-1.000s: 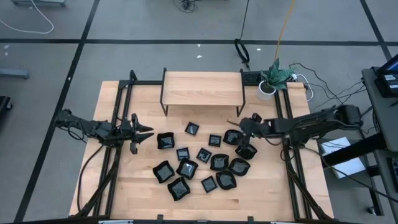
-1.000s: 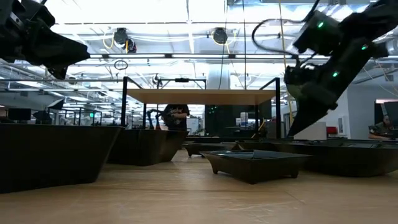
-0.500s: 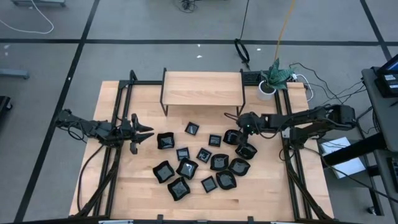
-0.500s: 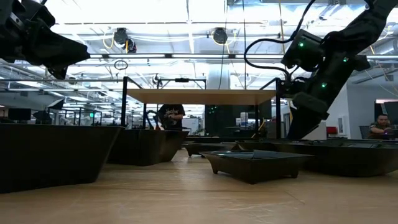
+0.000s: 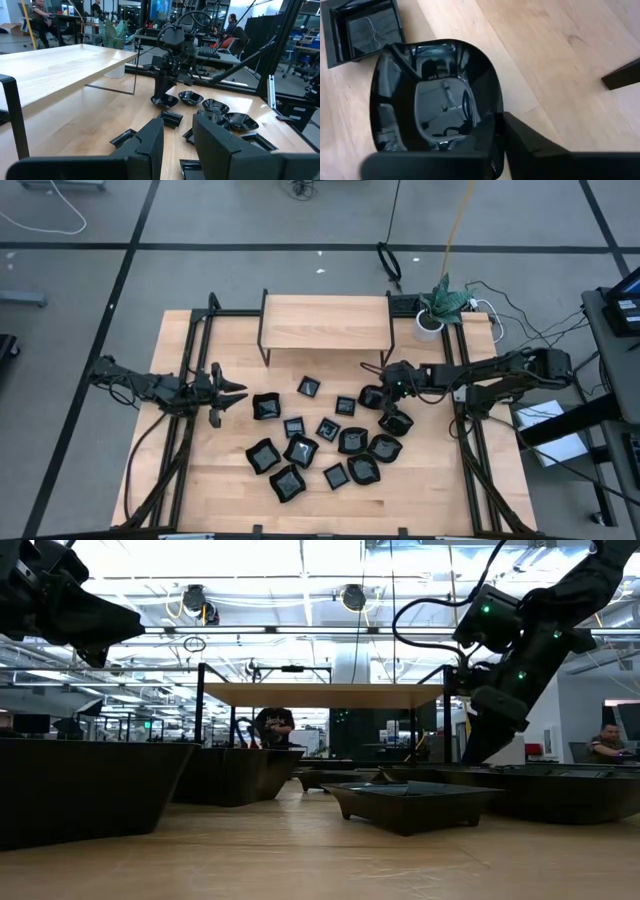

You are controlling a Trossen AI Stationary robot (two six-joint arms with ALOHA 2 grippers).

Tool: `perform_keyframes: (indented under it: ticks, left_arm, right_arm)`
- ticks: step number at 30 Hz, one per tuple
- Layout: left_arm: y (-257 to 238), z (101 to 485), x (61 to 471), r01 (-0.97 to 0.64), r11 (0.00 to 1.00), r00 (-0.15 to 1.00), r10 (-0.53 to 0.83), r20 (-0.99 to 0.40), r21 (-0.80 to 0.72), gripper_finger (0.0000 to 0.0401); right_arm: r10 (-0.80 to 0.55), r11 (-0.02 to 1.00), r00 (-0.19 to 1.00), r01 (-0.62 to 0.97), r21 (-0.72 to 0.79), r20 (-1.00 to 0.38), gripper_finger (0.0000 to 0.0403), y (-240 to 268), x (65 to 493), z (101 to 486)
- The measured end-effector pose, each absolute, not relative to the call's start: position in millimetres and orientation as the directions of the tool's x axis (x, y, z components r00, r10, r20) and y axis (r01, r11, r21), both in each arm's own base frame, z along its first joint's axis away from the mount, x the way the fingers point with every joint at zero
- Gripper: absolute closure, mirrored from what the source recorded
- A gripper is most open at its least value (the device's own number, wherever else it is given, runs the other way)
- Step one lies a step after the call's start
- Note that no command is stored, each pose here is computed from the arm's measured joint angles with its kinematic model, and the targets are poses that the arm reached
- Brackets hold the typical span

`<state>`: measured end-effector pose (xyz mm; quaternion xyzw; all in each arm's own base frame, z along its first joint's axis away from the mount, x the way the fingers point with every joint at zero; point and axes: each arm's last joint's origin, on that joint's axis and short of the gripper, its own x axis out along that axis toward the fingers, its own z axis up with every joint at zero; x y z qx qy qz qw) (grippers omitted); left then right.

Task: Pick & Place Mini shaped plates
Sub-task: Put the leaf-shaped plate on the shelf

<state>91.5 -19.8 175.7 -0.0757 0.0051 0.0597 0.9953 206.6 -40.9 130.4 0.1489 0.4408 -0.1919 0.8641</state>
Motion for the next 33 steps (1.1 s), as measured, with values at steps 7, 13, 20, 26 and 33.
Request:
perform_keyframes:
  ticks: [7, 13, 20, 26, 33]
  left_arm:
    - [-19.8, 175.7, 91.5, -0.120, 0.981, 0.993, 0.118, -0.019, -0.150, 0.0295]
    - [-19.8, 175.7, 91.5, -0.119, 0.981, 0.993, 0.118, -0.019, -0.150, 0.0295]
    - [-19.8, 175.7, 91.5, -0.119, 0.981, 0.993, 0.118, -0.019, -0.150, 0.0295]
    - [-19.8, 175.8, 91.5, -0.119, 0.981, 0.993, 0.118, -0.019, -0.151, 0.0295]
    - [-19.8, 175.8, 91.5, -0.119, 0.981, 0.993, 0.118, -0.018, -0.151, 0.0295]
  right_arm:
    - [-0.190, 0.884, 0.547, 0.456, 0.100, -0.815, 0.0399, -40.5, 206.5, 132.1]
    - [-0.083, 0.900, 0.648, 0.375, 0.222, -0.757, 0.0402, -37.2, 208.2, 145.6]
    - [-0.047, 0.909, 0.776, 0.294, 0.295, -0.629, 0.0403, -32.1, 208.0, 170.7]
    - [-0.049, 0.918, 0.892, 0.217, 0.330, -0.450, 0.0403, -28.9, 209.6, 197.8]
    - [-0.097, 0.938, 0.904, 0.223, 0.266, -0.416, 0.0403, -43.1, 229.5, 269.1]
